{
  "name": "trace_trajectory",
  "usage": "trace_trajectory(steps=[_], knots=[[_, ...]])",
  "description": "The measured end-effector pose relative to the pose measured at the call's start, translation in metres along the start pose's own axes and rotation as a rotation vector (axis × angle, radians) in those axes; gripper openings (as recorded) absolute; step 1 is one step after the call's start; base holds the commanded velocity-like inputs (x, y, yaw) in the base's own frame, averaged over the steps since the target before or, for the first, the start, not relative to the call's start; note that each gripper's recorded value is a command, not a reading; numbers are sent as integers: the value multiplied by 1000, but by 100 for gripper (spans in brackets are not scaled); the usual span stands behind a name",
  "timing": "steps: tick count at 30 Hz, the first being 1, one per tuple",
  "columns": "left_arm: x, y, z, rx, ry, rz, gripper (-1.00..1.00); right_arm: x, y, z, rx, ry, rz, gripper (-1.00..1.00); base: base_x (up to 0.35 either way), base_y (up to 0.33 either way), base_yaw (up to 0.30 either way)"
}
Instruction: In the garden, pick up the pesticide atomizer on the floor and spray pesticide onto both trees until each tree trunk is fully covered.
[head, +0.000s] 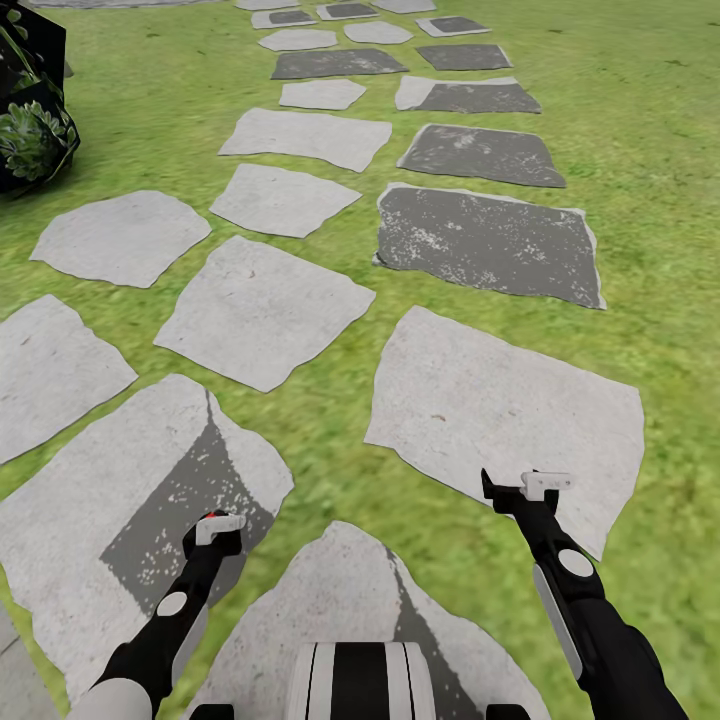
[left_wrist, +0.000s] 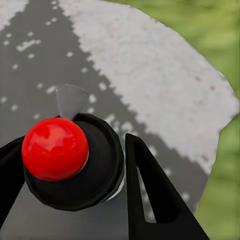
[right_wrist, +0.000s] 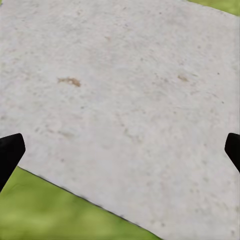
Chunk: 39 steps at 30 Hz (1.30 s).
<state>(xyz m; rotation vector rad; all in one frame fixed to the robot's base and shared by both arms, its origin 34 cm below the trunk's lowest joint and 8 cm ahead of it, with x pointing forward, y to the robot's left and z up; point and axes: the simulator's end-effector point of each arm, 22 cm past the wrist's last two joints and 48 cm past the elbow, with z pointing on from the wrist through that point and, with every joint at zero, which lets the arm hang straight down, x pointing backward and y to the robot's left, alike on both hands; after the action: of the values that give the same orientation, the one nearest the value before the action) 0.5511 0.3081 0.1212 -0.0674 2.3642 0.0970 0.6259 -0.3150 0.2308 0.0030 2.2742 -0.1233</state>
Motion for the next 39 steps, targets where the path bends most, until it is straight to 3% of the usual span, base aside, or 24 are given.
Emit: trace_trajectory(steps=[26,30,33,39], knots=[[-58,9,-7,-5,-78,7,-100,-54,-4,-17,4,-89,8,100,0,0,0],[-56,19,-5,-15,-17,12,-100,-63,-4,-20,3,-105,9,100,0,0,0],[-56,21,1,-14,74,7,-100,-70,-4,-23,2,-116,10,100,0,0,0],[-56,14,-2,-6,135,4,-100,-84,-4,-29,0,-139,13,100,0,0,0]])
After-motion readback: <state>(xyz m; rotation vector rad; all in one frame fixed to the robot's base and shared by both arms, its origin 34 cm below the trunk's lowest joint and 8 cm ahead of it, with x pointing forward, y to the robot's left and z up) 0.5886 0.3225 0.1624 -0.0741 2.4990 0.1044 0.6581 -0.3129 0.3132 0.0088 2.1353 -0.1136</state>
